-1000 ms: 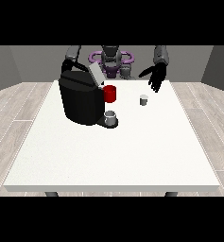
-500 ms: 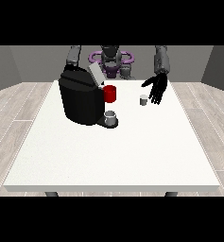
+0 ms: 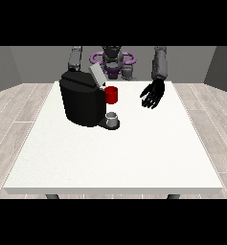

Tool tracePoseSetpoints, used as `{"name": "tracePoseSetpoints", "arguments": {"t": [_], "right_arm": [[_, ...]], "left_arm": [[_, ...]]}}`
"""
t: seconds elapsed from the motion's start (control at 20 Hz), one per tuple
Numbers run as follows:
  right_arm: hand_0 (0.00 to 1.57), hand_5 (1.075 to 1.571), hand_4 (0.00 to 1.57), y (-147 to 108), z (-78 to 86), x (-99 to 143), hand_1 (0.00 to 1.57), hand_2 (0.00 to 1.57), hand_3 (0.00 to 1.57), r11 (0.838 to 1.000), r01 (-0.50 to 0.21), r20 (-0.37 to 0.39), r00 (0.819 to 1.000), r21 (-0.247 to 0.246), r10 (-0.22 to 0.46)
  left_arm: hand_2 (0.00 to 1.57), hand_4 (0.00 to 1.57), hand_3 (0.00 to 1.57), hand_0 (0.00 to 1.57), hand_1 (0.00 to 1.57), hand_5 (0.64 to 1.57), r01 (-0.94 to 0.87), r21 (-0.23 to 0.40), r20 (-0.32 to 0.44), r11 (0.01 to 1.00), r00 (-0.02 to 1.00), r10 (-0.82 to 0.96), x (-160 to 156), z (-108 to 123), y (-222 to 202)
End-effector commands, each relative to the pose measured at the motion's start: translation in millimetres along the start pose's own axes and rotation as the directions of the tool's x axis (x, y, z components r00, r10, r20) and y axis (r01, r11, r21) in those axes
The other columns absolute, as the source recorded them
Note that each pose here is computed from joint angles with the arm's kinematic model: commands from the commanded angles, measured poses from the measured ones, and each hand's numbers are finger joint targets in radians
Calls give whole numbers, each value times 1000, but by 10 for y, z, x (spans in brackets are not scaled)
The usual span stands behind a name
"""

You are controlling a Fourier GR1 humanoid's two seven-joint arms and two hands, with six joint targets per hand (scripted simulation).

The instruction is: Insert the coffee pod into the coffee machine and close the lid

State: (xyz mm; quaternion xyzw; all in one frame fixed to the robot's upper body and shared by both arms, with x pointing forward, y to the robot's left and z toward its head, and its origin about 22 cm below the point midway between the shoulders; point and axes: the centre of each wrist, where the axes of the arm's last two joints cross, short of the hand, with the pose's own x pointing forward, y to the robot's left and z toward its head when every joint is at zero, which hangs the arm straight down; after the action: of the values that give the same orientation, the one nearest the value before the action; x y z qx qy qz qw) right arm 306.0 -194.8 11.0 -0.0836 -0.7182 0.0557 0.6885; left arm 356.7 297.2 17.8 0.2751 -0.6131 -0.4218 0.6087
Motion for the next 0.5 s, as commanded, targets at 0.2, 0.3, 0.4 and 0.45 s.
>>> {"name": "tracePoseSetpoints", "arguments": {"t": [0.2,0.3,0.4,0.45], "right_arm": [[0,1571,0,-128,18,-96,0,0,0,999,14,-13,1000,49,-14],[0,1571,0,-24,49,-135,0,0,0,999,2,-45,999,52,1],[0,1571,0,-73,-20,-141,0,0,0,999,41,-10,999,19,-41],[0,1571,0,8,45,-165,0,0,0,999,21,-41,999,32,-19]], "left_arm": [[950,339,811,757,757,1571,202,-75,-36,976,978,-205,-173,3,-55],[1024,339,880,872,872,1571,230,-157,-57,960,969,-242,-159,-8,-155],[1003,284,820,877,877,1571,282,-153,-27,947,957,-289,-178,23,-238],[928,348,769,757,757,1571,283,-198,-77,938,950,-303,-199,-23,-125]]}}
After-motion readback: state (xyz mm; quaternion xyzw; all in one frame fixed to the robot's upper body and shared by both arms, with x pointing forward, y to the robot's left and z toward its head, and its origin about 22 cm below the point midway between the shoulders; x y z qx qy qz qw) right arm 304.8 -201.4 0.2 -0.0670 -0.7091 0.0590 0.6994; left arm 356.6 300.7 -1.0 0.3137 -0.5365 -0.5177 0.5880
